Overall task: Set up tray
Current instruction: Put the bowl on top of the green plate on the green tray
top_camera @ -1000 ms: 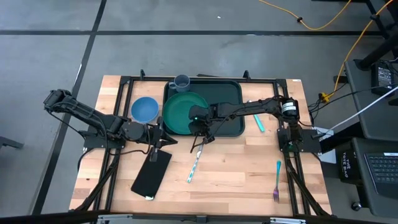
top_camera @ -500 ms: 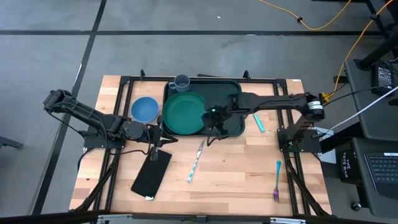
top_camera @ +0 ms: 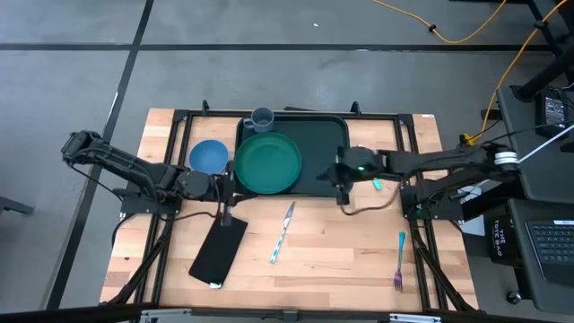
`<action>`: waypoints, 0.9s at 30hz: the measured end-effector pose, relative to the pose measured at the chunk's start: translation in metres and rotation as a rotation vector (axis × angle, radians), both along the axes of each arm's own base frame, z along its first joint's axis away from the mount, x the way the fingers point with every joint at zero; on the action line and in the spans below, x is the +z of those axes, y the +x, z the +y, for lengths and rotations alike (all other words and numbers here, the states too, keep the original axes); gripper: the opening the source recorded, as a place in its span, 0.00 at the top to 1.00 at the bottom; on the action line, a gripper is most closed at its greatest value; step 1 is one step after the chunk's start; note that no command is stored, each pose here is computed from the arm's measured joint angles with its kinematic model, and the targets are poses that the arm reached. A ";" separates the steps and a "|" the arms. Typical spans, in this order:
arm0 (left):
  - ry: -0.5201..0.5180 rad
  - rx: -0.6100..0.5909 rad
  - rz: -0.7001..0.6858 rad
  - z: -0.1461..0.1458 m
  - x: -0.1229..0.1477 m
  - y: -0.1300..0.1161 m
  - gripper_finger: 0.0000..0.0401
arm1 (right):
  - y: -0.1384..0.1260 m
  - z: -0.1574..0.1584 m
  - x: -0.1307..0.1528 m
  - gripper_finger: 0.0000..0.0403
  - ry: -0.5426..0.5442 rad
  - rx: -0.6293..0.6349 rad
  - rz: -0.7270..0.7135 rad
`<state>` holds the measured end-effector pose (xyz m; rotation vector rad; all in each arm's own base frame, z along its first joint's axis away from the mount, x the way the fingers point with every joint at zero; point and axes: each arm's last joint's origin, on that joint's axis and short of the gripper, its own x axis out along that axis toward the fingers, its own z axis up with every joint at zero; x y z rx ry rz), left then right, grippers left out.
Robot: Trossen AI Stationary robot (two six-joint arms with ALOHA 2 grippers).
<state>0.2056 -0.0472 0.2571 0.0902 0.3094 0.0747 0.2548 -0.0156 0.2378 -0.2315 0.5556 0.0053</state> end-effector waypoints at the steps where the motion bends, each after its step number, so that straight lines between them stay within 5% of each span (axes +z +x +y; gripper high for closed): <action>1: -0.005 0.026 -0.001 0.002 0.000 0.000 0.99 | -0.006 0.000 -0.001 0.99 0.009 -0.007 -0.048; 8: -0.022 0.112 0.076 0.017 -0.003 0.001 0.99 | -0.027 0.002 -0.013 0.96 0.012 -0.014 -0.260; 27: -0.252 0.653 0.698 0.061 0.020 0.009 0.99 | -0.030 -0.005 -0.021 0.95 -0.035 -0.025 -0.250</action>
